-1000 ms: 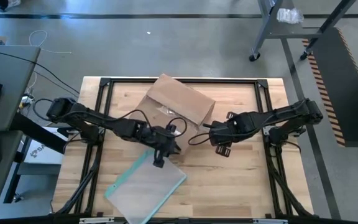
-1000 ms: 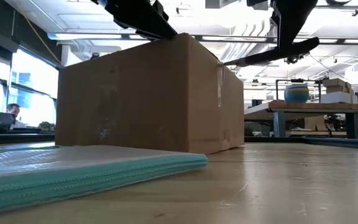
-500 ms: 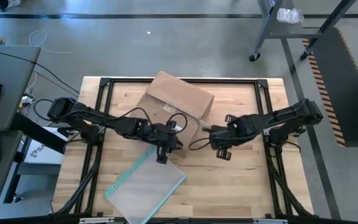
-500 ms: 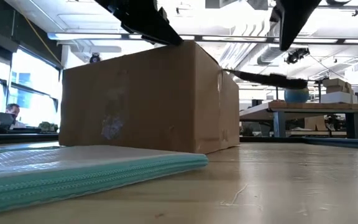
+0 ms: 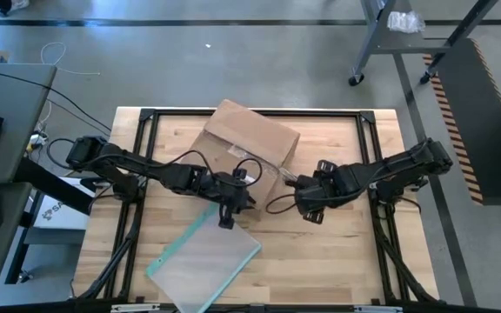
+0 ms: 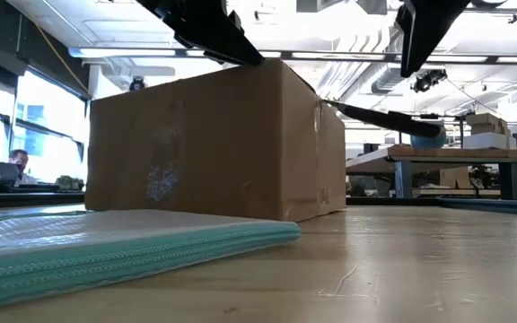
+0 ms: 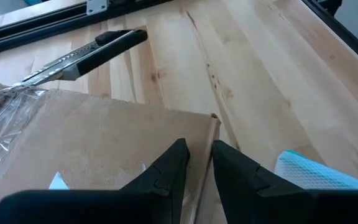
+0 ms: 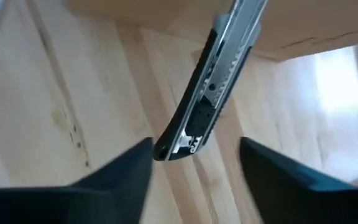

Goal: Unpack boxes
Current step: Open the cardboard box using the black cutter

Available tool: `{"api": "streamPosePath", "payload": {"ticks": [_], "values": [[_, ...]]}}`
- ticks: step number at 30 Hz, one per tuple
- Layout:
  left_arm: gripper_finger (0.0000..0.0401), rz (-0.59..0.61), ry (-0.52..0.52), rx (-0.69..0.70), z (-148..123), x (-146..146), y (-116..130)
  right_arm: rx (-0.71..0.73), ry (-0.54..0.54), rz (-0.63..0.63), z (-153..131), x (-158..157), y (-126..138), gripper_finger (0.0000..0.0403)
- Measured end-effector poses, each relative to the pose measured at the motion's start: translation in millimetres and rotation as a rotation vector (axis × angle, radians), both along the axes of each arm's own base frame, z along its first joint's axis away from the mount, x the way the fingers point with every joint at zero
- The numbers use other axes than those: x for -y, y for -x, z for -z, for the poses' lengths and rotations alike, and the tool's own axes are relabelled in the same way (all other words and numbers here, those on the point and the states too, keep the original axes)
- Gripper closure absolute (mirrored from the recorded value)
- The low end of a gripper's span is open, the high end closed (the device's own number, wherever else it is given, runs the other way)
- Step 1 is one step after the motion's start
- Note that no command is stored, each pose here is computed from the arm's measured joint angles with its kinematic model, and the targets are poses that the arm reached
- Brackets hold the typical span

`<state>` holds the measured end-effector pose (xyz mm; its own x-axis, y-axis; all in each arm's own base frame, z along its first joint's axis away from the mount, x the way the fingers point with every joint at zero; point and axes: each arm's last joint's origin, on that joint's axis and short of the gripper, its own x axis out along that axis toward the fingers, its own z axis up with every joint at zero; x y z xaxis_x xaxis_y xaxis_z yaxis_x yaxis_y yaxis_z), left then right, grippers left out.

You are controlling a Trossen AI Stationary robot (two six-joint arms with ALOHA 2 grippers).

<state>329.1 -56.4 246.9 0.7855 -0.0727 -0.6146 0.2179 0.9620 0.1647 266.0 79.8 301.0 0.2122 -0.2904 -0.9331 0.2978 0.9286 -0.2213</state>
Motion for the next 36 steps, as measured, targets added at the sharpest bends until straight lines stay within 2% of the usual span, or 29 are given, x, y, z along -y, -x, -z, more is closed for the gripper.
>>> {"api": "streamPosePath", "payload": {"ticks": [3, 6, 9, 12, 15, 19, 22, 27, 32, 36], "values": [[0.0339, 0.001, 0.000, -0.001, 0, 0, 0, 0.038, 0.045, 0.066, 7, -3, 2, 0.0083], [0.0339, 0.003, 0.000, -0.001, 0, 1, 0, 0.030, 0.071, 0.117, 29, -3, 5, 0.0038], [0.0339, 0.008, 0.002, 0.001, 0, 2, 0, 0.065, 0.077, 0.141, 54, -3, 5, 0.0019], [0.0339, 0.011, 0.005, 0.002, 0, 2, 0, 0.119, 0.080, 0.164, 72, -1, 2, 0.0020], [0.0339, 0.012, 0.006, 0.002, 0, 2, 0, 0.196, 0.093, 0.171, 79, -1, -2, 0.0041], [0.0339, 0.013, 0.006, 0.002, 0, 2, 0, 0.224, 0.087, 0.165, 80, 1, -6, 0.0097], [0.0339, 0.014, 0.008, 0.004, 0, 2, 0, 0.212, 0.096, 0.190, 80, 4, -5, 0.0157], [0.0339, 0.017, 0.011, 0.012, -1, 2, 0, 0.157, 0.063, 0.262, 82, 14, -2, 0.0283], [0.0339, 0.017, 0.012, 0.015, -1, 2, -1, 0.134, 0.036, 0.265, 79, 23, -4, 0.0284], [0.0339, 0.018, 0.010, 0.016, -1, 3, 0, 0.086, 0.021, 0.288, 62, 31, -3, 0.0284]]}}
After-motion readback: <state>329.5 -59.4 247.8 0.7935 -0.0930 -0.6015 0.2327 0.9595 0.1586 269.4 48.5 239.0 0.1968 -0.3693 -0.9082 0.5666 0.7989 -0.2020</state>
